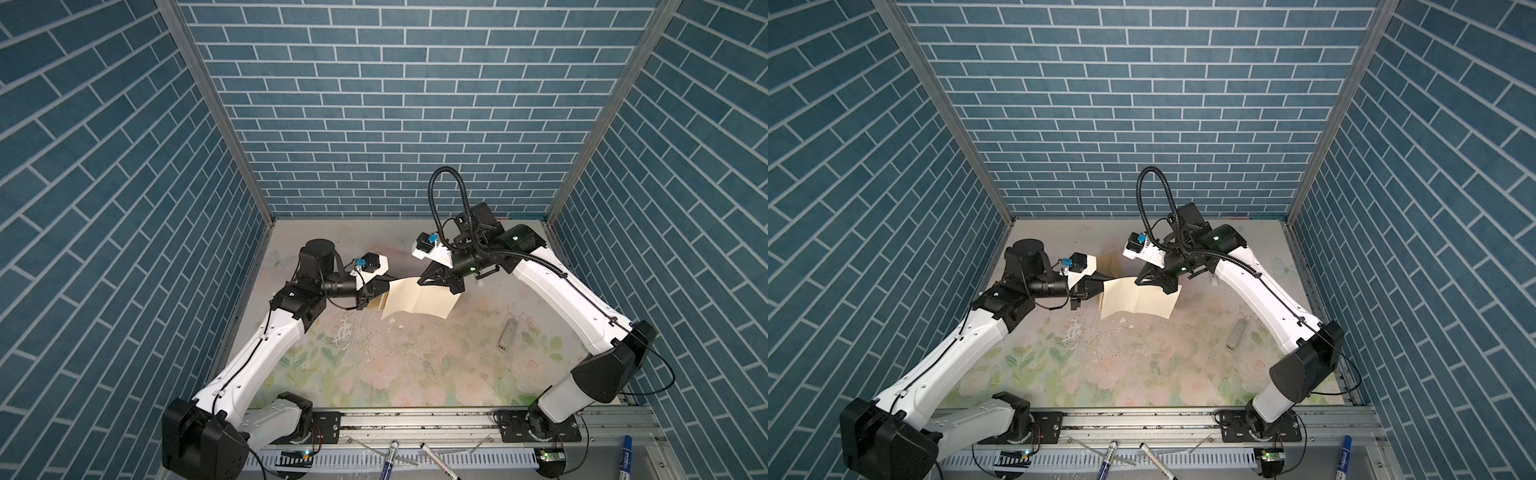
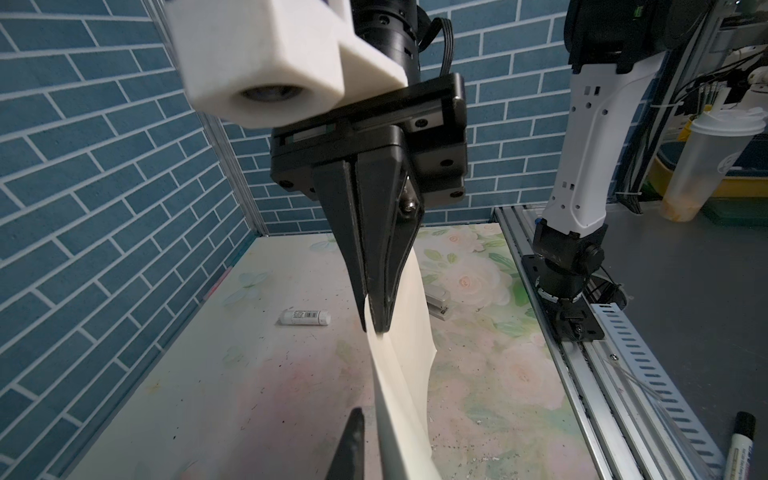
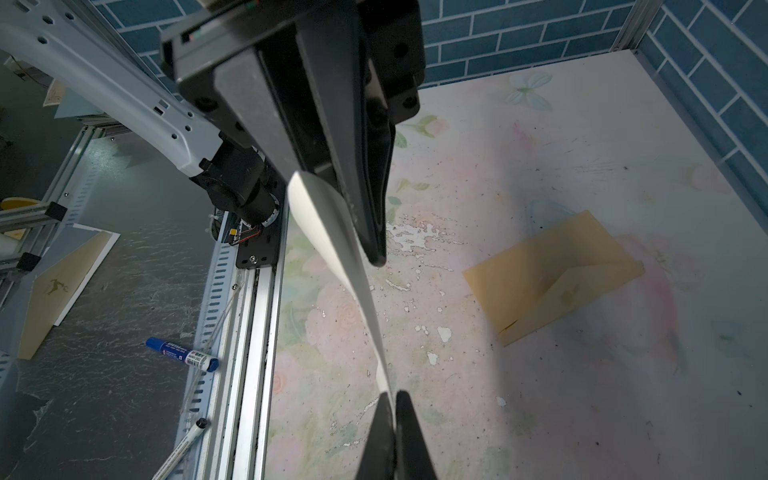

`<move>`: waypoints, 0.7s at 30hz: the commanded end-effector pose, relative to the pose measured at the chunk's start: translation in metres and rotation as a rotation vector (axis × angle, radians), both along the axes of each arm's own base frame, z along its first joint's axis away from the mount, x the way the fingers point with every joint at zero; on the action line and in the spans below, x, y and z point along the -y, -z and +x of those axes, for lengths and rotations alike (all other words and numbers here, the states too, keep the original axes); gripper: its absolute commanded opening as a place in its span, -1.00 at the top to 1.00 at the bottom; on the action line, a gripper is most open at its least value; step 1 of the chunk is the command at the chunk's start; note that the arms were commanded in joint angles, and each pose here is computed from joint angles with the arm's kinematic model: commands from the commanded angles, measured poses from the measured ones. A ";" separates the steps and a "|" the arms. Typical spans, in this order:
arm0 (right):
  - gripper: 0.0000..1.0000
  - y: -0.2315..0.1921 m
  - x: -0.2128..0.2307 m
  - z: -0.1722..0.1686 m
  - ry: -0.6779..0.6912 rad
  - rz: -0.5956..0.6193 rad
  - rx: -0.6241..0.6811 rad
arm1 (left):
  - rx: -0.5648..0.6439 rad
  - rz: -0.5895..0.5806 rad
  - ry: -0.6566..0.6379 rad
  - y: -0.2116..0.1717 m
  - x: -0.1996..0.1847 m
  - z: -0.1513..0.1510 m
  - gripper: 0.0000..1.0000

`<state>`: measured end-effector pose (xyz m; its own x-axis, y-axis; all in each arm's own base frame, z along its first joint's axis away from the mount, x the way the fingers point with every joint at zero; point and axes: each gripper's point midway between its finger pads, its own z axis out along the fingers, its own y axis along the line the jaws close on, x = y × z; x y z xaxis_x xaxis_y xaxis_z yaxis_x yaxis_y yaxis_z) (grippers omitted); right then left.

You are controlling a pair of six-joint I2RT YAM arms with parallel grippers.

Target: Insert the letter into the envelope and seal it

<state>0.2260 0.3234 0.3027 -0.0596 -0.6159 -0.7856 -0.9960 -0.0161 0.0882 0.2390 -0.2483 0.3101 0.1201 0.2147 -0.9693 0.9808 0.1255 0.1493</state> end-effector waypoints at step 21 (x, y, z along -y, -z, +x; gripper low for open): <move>1.00 0.019 0.013 0.001 -0.039 -0.067 0.314 | 0.132 0.060 -0.121 -0.016 -0.021 -0.016 -0.84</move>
